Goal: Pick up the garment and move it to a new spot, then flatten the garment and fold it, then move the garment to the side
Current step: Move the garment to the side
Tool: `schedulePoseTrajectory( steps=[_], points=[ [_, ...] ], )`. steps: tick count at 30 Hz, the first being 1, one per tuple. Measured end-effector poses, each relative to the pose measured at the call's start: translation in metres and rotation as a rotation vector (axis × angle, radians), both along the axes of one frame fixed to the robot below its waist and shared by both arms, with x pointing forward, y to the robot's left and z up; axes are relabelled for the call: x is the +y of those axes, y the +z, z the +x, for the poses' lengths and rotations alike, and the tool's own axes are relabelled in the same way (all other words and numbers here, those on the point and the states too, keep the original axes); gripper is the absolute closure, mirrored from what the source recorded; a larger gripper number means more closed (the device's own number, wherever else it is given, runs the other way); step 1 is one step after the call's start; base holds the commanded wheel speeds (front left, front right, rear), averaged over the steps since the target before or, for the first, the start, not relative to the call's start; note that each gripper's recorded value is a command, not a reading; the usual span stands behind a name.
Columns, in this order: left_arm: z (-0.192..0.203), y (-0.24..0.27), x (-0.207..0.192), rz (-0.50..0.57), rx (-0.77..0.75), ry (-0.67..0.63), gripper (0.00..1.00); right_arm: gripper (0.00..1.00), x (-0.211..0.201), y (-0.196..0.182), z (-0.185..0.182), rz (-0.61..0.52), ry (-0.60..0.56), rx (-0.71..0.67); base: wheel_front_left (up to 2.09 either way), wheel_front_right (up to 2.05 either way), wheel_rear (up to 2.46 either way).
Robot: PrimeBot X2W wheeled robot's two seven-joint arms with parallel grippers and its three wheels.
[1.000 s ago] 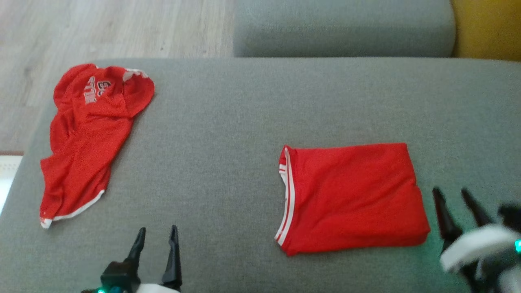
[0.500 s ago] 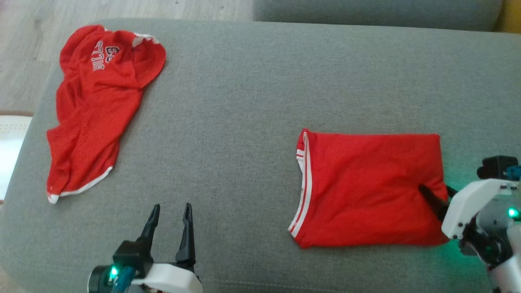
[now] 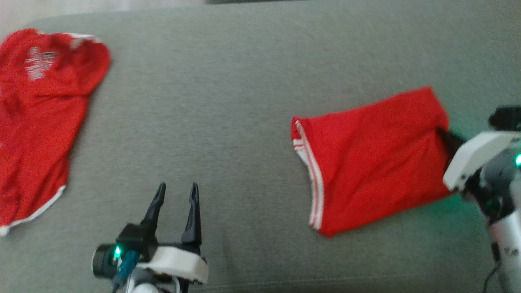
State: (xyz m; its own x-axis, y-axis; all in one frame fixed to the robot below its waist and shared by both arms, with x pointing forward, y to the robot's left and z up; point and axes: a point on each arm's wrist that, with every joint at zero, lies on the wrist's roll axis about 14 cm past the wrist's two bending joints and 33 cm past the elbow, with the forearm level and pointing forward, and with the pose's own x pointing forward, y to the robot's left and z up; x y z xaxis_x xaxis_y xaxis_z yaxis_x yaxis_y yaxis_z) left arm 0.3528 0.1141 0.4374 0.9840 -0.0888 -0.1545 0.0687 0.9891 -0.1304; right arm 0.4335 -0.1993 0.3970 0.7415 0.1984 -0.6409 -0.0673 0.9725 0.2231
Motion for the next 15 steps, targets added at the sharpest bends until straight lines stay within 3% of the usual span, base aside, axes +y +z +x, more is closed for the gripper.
schedulePoseTrajectory(
  steps=[9, 15],
  points=[
    [0.057, -0.002, -0.060, -0.032, -0.049, -0.175, 0.00, 1.00, -0.102, 0.011, 0.042, -0.204, -0.189, -0.089, 0.00, 0.00, 0.00],
    [0.077, -0.026, -0.062, -0.016, -0.020, -0.177, 0.00, 1.00, -0.203, 0.032, 0.078, -0.415, -0.366, -0.144, 0.00, 0.00, 0.00]
  ],
)
